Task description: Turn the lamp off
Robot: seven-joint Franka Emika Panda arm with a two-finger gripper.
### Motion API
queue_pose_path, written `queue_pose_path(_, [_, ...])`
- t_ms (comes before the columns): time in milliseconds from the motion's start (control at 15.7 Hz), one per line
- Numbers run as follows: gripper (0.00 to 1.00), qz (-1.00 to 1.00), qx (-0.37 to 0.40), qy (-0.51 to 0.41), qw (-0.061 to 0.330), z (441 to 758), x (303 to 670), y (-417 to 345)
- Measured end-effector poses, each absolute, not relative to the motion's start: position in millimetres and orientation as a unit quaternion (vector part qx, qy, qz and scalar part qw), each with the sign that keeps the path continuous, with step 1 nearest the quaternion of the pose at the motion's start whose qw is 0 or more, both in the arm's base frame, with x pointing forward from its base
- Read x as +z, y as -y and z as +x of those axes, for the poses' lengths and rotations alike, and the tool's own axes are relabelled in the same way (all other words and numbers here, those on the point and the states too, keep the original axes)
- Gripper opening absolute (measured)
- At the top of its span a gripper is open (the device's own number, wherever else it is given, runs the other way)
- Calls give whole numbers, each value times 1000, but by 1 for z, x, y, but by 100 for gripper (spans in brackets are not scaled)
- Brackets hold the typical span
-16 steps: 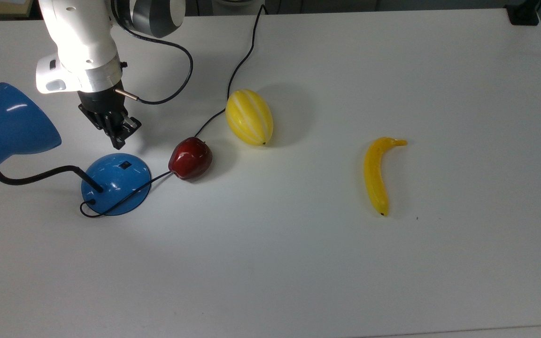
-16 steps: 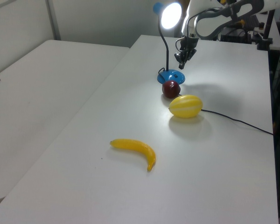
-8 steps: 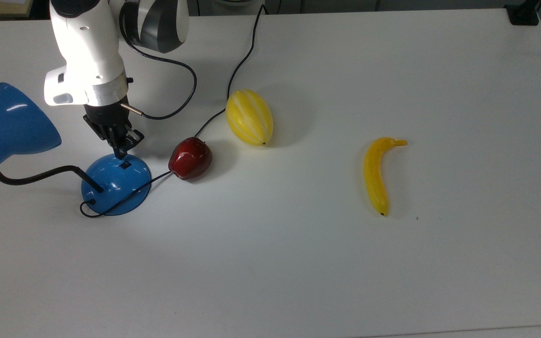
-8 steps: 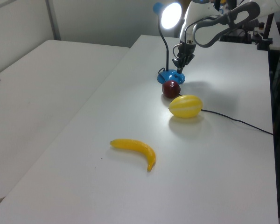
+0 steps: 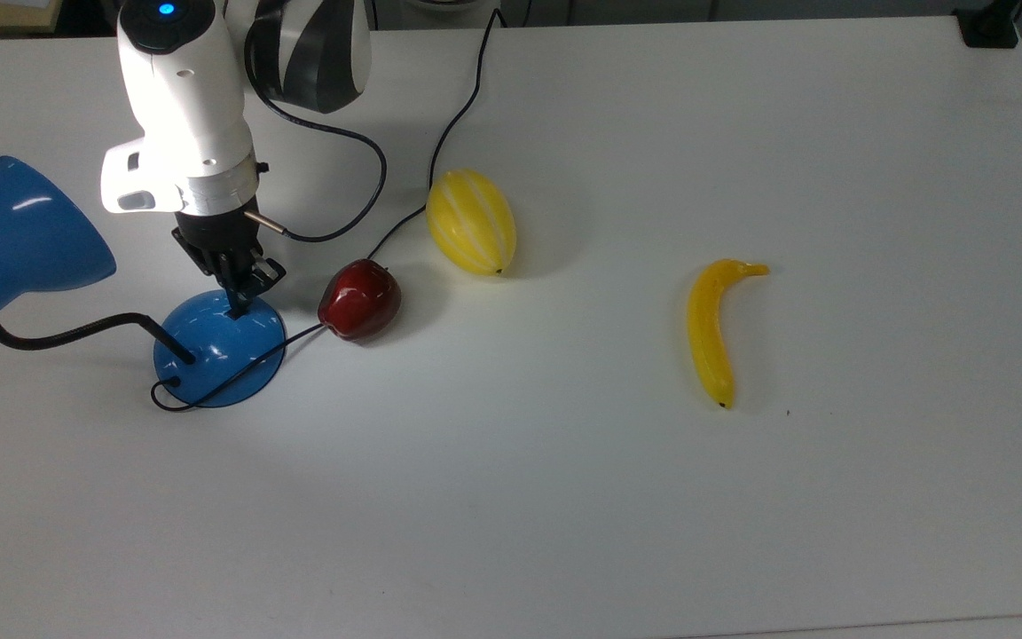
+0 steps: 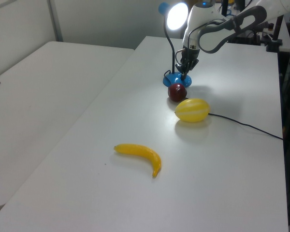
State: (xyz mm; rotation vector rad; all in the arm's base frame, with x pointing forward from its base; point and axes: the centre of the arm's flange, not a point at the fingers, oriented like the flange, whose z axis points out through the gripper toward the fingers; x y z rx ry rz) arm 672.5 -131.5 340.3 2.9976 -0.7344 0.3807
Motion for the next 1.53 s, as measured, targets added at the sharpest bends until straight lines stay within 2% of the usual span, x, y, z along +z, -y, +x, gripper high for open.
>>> queue_pose_path(1528, [1,967,105,229,38,671,335,125])
